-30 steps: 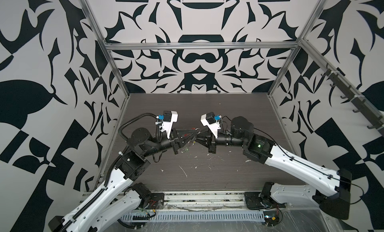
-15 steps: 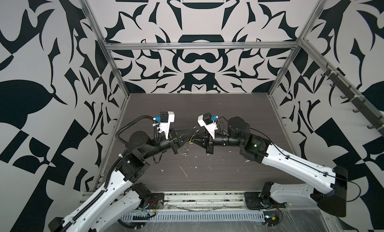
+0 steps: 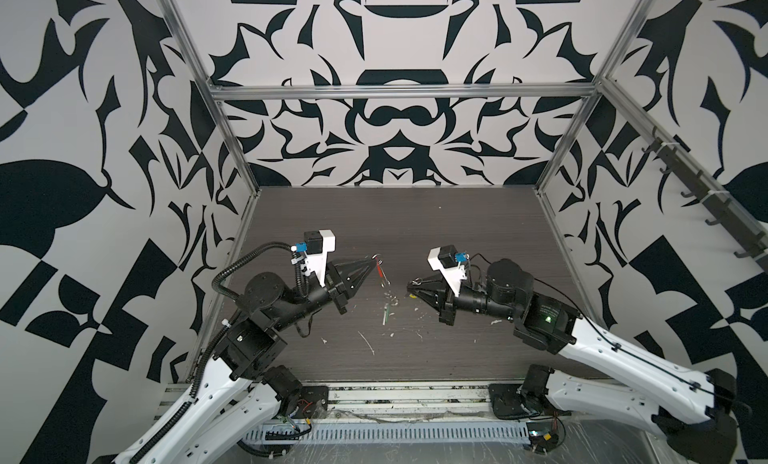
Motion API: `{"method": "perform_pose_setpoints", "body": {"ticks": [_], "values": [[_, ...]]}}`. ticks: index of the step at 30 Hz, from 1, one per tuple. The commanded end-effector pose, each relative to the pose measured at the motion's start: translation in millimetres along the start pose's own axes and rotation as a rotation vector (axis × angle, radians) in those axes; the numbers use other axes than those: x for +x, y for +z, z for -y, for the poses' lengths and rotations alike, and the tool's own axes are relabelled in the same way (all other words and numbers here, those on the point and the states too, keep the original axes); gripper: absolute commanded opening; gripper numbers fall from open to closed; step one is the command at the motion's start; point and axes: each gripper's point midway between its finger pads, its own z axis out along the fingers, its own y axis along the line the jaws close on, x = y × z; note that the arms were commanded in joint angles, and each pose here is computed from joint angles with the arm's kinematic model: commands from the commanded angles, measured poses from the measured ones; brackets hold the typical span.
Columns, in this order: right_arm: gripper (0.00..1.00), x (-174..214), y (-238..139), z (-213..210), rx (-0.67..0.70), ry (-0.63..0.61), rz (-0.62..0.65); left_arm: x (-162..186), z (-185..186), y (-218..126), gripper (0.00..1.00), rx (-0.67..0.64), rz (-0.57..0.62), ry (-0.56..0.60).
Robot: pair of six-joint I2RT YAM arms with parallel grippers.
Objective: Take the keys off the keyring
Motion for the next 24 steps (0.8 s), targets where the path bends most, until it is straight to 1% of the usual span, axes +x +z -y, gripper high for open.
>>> {"method": "perform_pose_setpoints", "body": {"ticks": [1,4,5,6,8,11,18,21,24], "values": [[0.00,12,-2,38,0.147,0.070,-0.008,2,-5,-5,0.00,-0.039,0.006,0.023],[0.00,43,7,74,0.181,0.219,-0.065,2,-4,-7,0.00,-0.038,0.005,0.023],[0.00,57,13,83,0.159,0.280,-0.092,2,-4,-8,0.00,-0.036,0.009,0.025],[0.00,73,19,94,0.165,0.331,-0.131,2,-3,-8,0.00,-0.034,0.010,0.025],[0.00,96,36,106,0.155,0.397,-0.185,2,-3,-9,0.00,-0.030,0.014,0.026],[0.00,128,62,120,0.144,0.465,-0.278,2,-3,-9,0.00,-0.030,0.012,0.023],[0.00,178,112,151,0.151,0.584,-0.384,4,-3,-8,0.00,-0.024,0.005,0.018],[0.00,202,122,161,0.178,0.617,-0.432,6,-3,-8,0.00,-0.023,0.005,0.015],[0.00,219,125,169,0.209,0.640,-0.454,7,-3,-9,0.00,-0.023,0.004,0.014]]}}
